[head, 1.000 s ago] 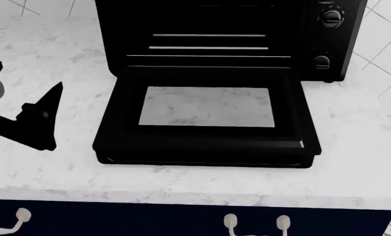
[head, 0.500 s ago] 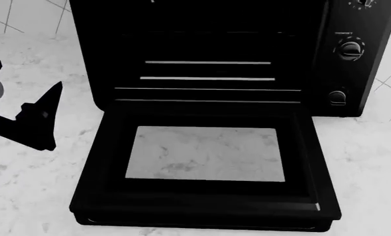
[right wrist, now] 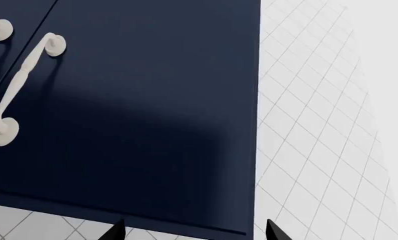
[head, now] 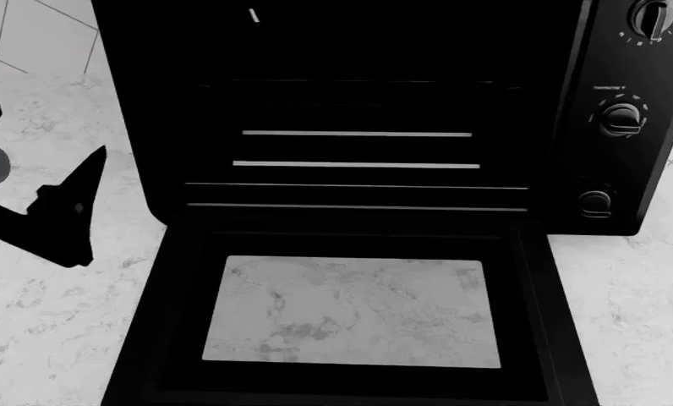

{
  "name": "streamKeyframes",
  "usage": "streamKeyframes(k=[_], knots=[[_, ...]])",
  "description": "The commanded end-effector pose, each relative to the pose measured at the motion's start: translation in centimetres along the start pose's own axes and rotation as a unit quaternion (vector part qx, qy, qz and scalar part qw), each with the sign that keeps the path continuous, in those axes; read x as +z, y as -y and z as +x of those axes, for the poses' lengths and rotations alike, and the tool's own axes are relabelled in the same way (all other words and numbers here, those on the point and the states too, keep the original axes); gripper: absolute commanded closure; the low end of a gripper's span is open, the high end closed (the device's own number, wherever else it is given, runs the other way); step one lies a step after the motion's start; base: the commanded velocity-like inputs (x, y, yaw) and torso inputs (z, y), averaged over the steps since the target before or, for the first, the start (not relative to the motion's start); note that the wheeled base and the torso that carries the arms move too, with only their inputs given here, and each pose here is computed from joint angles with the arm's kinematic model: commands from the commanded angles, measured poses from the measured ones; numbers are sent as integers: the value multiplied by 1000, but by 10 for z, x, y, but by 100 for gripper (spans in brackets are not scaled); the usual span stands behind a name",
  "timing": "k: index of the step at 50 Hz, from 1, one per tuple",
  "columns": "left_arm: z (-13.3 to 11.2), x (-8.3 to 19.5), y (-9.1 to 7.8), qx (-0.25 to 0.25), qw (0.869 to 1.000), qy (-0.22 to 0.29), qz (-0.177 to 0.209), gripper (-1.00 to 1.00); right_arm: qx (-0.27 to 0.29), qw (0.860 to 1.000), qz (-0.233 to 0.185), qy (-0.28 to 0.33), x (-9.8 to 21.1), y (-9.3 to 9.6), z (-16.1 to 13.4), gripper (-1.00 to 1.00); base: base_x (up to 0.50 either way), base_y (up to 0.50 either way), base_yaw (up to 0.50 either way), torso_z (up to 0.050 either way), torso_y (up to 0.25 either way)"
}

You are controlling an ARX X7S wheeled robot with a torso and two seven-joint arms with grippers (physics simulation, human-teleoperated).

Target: Close the toaster oven door.

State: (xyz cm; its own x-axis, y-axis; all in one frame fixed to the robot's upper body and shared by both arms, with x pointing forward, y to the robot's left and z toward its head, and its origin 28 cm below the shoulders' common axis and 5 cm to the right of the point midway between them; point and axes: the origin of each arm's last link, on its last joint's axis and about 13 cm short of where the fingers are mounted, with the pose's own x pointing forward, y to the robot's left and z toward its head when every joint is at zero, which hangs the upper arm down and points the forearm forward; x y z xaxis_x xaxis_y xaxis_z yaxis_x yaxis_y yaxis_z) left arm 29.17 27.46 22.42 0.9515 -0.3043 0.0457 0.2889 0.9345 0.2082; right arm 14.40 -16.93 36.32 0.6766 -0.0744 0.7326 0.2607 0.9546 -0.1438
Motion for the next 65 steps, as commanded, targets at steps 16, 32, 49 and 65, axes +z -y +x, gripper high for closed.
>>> streamKeyframes(k=[16, 32, 49, 65], knots=[[-12, 5, -44, -56, 962, -7, 267, -100, 1, 1000, 0, -2, -3, -1, 0, -100, 0, 0, 0, 0, 0], [-16, 26, -70, -94, 866, -43, 489, -100, -1, 1000, -1, -2, -1, 1, -4, -100, 0, 0, 0, 0, 0], [-13, 22, -68, -156, 804, -5, 574, -100, -1, 1000, -1, -2, 0, 1, -3, -100, 0, 0, 0, 0, 0], [-8, 8, -53, -210, 781, 6, 589, -100, -5, 1000, -2, -2, 1, 3, -5, -100, 0, 0, 0, 0, 0]])
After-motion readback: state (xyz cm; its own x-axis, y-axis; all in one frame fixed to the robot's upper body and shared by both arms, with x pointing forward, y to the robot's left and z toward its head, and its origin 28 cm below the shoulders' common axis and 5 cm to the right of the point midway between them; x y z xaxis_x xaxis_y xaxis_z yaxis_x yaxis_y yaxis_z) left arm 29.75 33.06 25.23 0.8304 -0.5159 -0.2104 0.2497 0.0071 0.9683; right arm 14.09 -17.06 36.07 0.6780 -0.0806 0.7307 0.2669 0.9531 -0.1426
